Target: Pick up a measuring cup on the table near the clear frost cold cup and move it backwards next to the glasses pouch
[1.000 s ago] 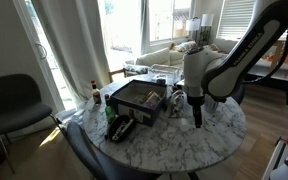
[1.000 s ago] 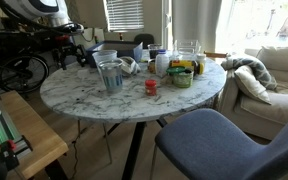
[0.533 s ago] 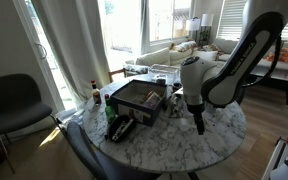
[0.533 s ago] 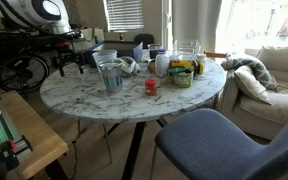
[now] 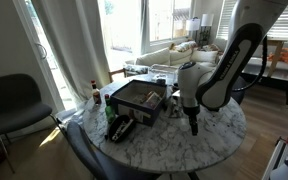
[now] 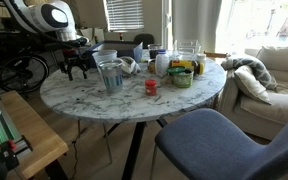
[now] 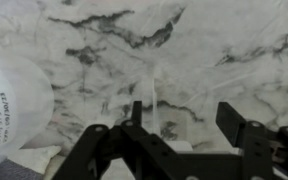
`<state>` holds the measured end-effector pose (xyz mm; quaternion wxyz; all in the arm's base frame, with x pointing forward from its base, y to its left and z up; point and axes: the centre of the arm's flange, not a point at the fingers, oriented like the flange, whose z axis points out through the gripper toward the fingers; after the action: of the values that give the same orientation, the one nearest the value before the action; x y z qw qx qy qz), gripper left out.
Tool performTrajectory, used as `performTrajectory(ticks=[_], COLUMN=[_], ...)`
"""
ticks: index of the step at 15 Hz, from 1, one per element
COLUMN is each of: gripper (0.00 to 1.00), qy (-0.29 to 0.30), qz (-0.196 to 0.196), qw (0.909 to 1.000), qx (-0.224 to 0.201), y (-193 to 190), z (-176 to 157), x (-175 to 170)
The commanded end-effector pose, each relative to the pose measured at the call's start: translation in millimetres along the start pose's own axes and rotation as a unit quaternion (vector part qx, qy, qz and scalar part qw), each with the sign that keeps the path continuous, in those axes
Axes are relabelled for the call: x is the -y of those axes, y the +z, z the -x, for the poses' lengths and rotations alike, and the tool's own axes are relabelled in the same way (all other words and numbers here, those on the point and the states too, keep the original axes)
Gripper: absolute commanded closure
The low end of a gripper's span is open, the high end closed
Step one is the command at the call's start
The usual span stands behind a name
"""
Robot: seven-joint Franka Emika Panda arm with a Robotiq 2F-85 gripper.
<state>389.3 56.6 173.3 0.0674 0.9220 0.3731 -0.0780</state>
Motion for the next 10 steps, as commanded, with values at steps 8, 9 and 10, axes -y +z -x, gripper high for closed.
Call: performTrajectory(ticks=[8, 9, 10], gripper=[1.00, 1.00, 1.00], qy=[0.032, 0.032, 0.029], qz=[0.000, 0.000, -0.003], qw=[0.9994, 0.9994, 0.9995], qx=[-0.009, -0.009, -0.011], y=[15.6, 12.2, 6.6], z=[2.5, 2.5, 2.8], x=[-27.3, -25.2, -21.0])
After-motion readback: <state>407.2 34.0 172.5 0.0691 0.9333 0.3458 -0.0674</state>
